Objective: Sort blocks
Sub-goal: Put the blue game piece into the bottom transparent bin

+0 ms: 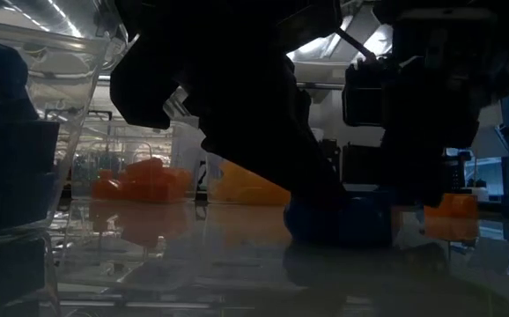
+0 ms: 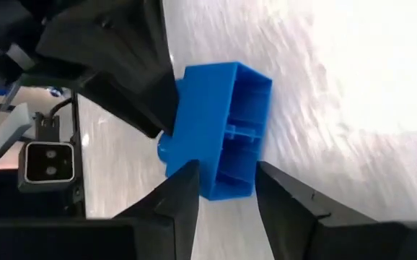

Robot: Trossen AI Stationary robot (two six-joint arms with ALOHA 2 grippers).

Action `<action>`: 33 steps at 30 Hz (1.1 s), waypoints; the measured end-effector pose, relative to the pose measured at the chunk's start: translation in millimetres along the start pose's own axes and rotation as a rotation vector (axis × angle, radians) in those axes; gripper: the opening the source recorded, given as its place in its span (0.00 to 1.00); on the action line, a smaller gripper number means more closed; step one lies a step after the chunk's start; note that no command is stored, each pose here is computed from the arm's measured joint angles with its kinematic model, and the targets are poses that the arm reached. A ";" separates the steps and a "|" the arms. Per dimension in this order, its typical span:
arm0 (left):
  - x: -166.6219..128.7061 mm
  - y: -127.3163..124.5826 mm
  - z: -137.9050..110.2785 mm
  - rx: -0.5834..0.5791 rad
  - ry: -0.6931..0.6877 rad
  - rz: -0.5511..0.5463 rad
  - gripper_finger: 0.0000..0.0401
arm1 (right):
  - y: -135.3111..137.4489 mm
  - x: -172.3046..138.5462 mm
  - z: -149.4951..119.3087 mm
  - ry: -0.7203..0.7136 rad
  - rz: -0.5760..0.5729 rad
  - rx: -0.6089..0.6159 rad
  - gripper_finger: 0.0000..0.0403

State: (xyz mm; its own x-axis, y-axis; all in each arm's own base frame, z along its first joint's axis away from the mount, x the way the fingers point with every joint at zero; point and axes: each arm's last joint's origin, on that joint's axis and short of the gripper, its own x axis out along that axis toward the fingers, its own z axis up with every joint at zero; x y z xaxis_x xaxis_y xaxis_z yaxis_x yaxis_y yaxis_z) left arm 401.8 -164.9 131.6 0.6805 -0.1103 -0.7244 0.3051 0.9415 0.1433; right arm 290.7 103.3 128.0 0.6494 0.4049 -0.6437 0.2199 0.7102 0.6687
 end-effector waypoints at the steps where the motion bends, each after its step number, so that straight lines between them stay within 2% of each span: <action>1: 0.0 -0.2 -0.1 0.000 0.001 0.000 0.19 | 0.2 0.0 -0.2 0.008 0.006 0.000 0.34; 9: 0.0 -0.5 -0.3 0.001 0.001 -0.002 0.19 | 7.8 -0.2 4.9 -0.038 0.091 -0.018 0.34; 15: 0.0 -0.6 0.0 0.000 -0.003 -0.005 0.19 | 6.7 2.6 3.9 -0.034 0.094 -0.017 0.34; 21: 0.6 0.7 0.2 -0.002 -0.007 -0.002 0.19 | -0.8 12.1 -2.4 0.057 0.102 0.038 0.34; 28: 0.7 1.7 0.1 0.008 -0.006 0.001 0.19 | 4.8 12.1 1.6 0.019 0.167 0.019 0.34; 33: 0.8 2.0 0.2 0.018 -0.007 0.002 0.19 | 5.7 11.9 2.5 0.004 0.172 0.016 0.32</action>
State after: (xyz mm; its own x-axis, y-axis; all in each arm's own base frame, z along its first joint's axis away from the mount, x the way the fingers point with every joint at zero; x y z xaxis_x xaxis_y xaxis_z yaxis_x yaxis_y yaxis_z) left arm 403.0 -163.1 131.4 0.6860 -0.1108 -0.7192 0.3156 0.9358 0.1569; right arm 301.5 110.7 125.0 0.6754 0.5224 -0.5205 0.1170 0.6210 0.7750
